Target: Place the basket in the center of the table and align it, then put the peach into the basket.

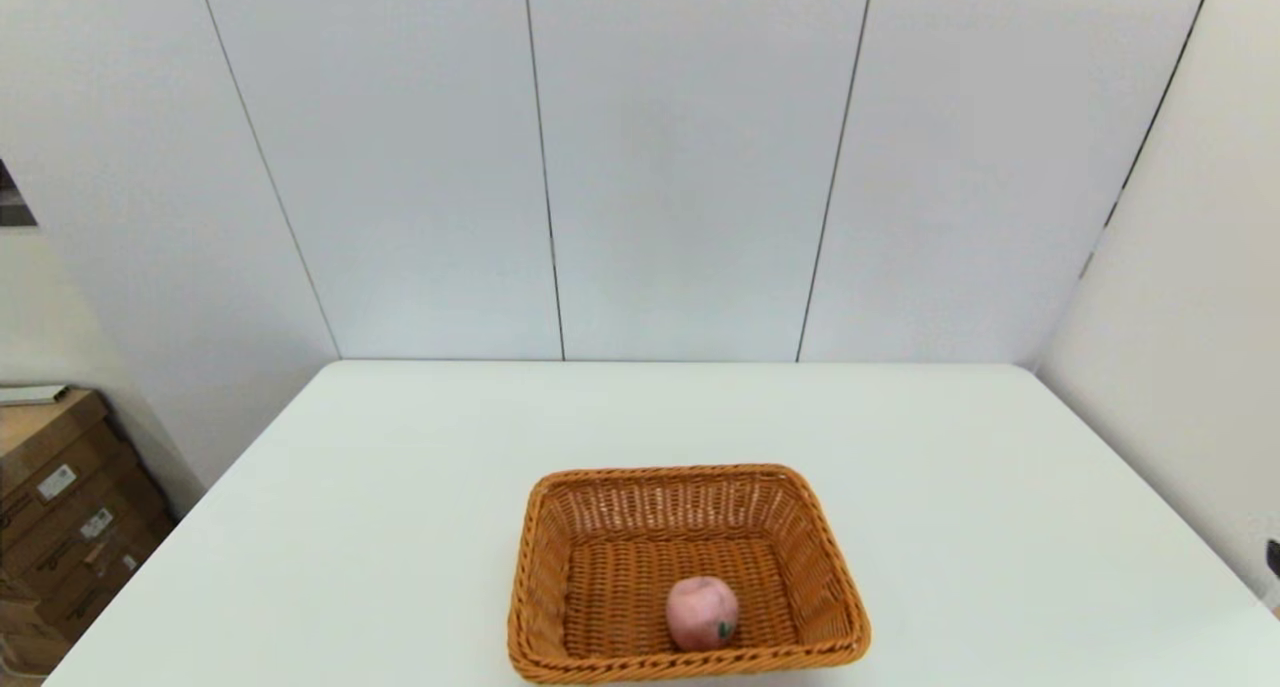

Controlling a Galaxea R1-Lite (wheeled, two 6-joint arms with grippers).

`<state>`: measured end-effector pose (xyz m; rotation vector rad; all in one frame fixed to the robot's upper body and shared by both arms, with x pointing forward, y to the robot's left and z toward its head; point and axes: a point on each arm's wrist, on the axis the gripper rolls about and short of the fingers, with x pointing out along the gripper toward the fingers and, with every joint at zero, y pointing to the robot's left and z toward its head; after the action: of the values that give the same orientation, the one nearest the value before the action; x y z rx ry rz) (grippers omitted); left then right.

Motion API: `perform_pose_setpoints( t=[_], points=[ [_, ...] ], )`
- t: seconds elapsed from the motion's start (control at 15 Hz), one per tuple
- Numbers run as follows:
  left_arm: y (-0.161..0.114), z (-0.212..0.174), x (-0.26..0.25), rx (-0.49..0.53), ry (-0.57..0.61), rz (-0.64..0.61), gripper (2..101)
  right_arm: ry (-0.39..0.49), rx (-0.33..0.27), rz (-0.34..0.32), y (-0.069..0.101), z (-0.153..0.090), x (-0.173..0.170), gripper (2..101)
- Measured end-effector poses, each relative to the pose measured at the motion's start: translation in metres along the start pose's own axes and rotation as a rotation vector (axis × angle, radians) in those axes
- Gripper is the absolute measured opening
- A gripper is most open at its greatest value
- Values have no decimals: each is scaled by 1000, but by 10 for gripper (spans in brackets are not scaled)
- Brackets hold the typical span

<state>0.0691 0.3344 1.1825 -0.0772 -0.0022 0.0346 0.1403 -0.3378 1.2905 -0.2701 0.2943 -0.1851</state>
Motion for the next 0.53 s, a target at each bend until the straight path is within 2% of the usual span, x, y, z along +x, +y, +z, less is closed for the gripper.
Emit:
perform_pose_setpoints(
  t=[0.2, 0.4, 0.47, 0.53],
  points=[
    [0, 0, 0, -1, 0, 0, 978, -75, 52, -87, -6, -17, -21, 959],
    [0, 0, 0, -1, 0, 0, 978, -141, 82, -76, -3, -43, -35, 965],
    [0, 0, 0, -2, 0, 0, 978, -161, 106, -64, -1, -53, -37, 968],
    [0, 0, 0, -1, 0, 0, 978, -186, 155, -53, 1, -61, -40, 969]
  ],
)
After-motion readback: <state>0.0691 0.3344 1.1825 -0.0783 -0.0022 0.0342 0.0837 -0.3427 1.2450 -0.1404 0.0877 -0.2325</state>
